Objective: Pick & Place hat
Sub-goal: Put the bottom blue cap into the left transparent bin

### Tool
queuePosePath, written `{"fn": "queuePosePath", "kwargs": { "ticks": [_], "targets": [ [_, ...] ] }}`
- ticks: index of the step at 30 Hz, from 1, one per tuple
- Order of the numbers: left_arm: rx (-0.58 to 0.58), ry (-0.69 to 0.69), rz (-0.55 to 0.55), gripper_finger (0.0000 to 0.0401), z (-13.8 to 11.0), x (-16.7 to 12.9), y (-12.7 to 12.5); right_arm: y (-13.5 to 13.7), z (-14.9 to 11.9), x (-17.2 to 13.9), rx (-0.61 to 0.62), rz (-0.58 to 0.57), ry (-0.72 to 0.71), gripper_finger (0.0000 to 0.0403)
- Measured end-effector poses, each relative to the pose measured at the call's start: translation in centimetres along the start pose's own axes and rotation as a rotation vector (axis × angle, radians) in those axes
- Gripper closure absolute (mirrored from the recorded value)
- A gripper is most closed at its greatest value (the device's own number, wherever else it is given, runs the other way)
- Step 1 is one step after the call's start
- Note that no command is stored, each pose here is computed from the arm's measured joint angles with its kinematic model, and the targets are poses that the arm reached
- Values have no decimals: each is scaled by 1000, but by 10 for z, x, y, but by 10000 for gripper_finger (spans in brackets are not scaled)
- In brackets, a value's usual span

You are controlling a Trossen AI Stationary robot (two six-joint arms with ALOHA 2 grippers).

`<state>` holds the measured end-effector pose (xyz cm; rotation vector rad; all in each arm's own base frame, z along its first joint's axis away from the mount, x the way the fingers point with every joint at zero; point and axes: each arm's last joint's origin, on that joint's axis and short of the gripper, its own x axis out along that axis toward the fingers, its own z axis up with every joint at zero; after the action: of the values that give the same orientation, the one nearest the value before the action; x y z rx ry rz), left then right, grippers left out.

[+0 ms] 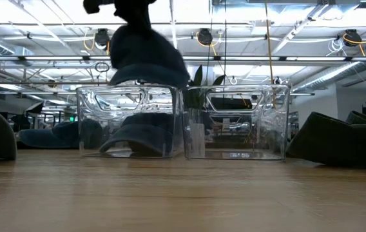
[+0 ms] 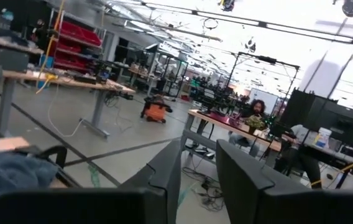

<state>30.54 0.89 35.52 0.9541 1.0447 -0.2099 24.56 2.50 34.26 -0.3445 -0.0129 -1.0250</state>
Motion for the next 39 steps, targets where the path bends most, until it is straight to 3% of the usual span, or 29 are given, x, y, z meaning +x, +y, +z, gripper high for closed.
{"fn": "queuePosePath", "kwargs": {
  "ticks": [14, 28, 33, 39],
  "targets": [
    [108, 11, -31, 398, 0, 49, -38, 2, 0, -3, -15, 19, 1, 318],
    [102, -76, -30, 398, 0, 76, -57, 3, -1, -3, -20, 24, 6, 319],
    [108, -59, -45, 398, -4, 83, -64, 5, -5, -3, -31, 37, 22, 319],
    [37, 21, 33, 388, -8, 86, -63, 7, -6, -3, -29, 48, 27, 319]
  ]
}}
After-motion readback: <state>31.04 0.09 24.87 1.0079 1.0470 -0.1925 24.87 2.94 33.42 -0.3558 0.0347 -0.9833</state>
